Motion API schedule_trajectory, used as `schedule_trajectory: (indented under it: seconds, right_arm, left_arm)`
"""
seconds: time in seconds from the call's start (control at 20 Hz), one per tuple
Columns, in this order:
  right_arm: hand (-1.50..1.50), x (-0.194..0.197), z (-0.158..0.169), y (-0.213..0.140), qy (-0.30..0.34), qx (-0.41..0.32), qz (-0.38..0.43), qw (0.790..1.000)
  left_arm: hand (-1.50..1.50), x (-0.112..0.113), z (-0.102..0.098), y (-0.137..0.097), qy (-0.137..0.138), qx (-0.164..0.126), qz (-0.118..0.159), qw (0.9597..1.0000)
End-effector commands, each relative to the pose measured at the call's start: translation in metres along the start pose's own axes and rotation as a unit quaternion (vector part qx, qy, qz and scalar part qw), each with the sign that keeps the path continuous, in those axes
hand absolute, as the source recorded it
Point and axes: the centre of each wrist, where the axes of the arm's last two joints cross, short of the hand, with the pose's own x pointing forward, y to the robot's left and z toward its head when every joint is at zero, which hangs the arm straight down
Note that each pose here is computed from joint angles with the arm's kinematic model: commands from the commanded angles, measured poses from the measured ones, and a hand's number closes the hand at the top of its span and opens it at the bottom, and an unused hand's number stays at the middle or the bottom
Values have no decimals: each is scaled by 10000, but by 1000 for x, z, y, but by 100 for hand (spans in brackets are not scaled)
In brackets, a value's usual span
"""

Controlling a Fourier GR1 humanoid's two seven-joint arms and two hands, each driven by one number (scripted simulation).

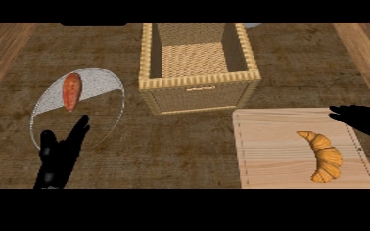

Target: Pick the croissant from the cutting board and place it in the basket

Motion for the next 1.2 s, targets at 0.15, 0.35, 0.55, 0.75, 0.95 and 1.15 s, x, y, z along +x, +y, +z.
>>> schedule_trajectory:
  seconds: [0.15, 0.35, 0.55, 0.75, 0.95, 1.15]
  right_arm:
    - [-150, -3, -20, 26, -117, -73, -52, 9999]
    - [-150, -20, -11, 38, -74, -93, 51, 9999]
    - [-150, -19, -34, 50, -6, -89, -35, 10000]
    - [-150, -13, -34, 62, -41, -92, -52, 9999]
    - [-150, -21, -58, 57, -93, -133, -28, 9999]
    - [-150, 1, -71, 76, 62, 123, 270, 9995]
  left_arm:
    - [0, -10, 2, 3, 480, 12, 171, 9987]
    - [0, -13, 11, -8, 303, -23, 32, 9995]
    - [0, -16, -5, -8, 395, -37, 144, 9991]
    - [0, 13, -3, -4, 503, -49, 145, 9986]
    - [0, -5, 7, -13, 396, -98, 35, 9992]
    - [0, -20, 1, -1, 510, -33, 81, 9987]
